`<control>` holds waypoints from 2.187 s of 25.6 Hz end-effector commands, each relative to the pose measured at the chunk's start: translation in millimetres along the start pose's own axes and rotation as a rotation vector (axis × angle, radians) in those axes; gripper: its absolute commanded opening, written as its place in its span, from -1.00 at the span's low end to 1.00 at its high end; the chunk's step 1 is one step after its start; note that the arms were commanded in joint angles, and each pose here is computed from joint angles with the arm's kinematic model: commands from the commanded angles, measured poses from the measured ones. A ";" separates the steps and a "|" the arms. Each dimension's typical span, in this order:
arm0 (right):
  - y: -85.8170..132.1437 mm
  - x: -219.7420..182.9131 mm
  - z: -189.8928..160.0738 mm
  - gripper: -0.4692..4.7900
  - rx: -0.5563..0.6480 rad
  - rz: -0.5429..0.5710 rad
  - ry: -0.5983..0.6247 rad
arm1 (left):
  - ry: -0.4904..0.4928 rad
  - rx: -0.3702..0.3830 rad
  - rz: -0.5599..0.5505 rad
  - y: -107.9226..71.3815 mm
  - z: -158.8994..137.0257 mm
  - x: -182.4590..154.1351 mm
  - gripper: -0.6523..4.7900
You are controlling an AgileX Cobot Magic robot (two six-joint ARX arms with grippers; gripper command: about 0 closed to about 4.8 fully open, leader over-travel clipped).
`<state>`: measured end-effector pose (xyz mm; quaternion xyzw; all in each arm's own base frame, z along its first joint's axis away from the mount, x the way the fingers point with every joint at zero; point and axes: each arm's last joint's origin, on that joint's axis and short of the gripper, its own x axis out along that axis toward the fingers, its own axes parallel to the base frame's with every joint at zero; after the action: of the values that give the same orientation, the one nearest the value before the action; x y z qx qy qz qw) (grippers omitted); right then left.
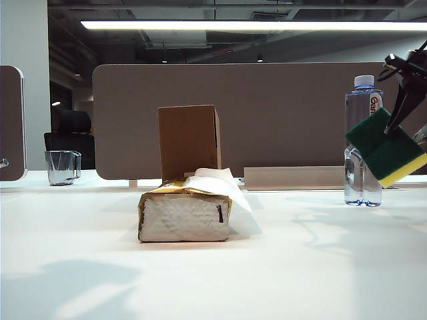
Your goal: Move the sponge from left to right to wipe the table, avoiding obstacles on the table, and finally reaching the bottle of mineral water.
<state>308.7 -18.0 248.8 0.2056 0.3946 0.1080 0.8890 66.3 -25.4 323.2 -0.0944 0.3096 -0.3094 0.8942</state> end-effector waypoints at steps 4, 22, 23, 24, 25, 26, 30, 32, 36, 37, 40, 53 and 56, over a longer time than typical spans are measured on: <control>7.9 -2.9 4.5 0.03 -0.022 0.035 -0.033 | -0.011 0.006 -0.008 -1.3 1.7 -1.7 0.49; 21.3 -28.0 7.5 0.04 -0.049 0.102 -0.086 | -0.011 0.006 -0.008 -1.3 1.7 -1.7 0.49; 25.2 -36.0 8.3 0.04 -0.058 0.106 -0.103 | -0.011 0.006 -0.008 -1.3 1.7 -1.7 0.49; 29.0 -43.3 9.4 0.04 -0.065 0.115 -0.114 | -0.011 0.006 -0.007 -1.3 1.7 -1.7 0.49; 31.6 -48.0 9.8 0.04 -0.070 0.128 -0.121 | -0.011 0.006 -0.007 -1.3 1.7 -1.7 0.49; 33.6 -52.2 9.8 0.04 -0.073 0.133 -0.128 | -0.011 0.006 -0.007 -1.3 1.7 -1.7 0.49; 43.4 -73.2 10.0 0.04 -0.088 0.151 -0.186 | -0.011 0.006 -0.007 -1.3 1.7 -1.7 0.49; 46.3 -79.8 9.6 0.04 -0.094 0.156 -0.205 | -0.012 0.007 -0.006 -1.2 1.7 -1.7 0.49; 51.4 -91.2 8.3 0.04 -0.111 0.165 -0.236 | -0.012 0.007 -0.005 -1.2 1.7 -1.7 0.49; 52.3 -93.1 8.0 0.04 -0.111 0.169 -0.240 | -0.012 0.006 -0.005 -1.2 1.7 -1.7 0.49; 54.6 -98.5 7.1 0.04 -0.108 0.180 -0.253 | -0.012 0.006 -0.005 -1.2 1.7 -1.7 0.49; 32.3 -55.7 0.0 0.03 -0.035 0.125 -0.077 | -0.011 0.006 -0.006 -1.2 1.7 -1.7 0.49; 23.1 -32.9 -1.3 0.03 -0.001 0.140 -0.001 | -0.011 0.006 -0.008 -1.3 1.7 -1.7 0.49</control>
<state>280.9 -9.1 281.0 0.2330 0.3824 0.1587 0.8799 66.3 -25.5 323.2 -0.0948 0.3097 -0.3102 0.8938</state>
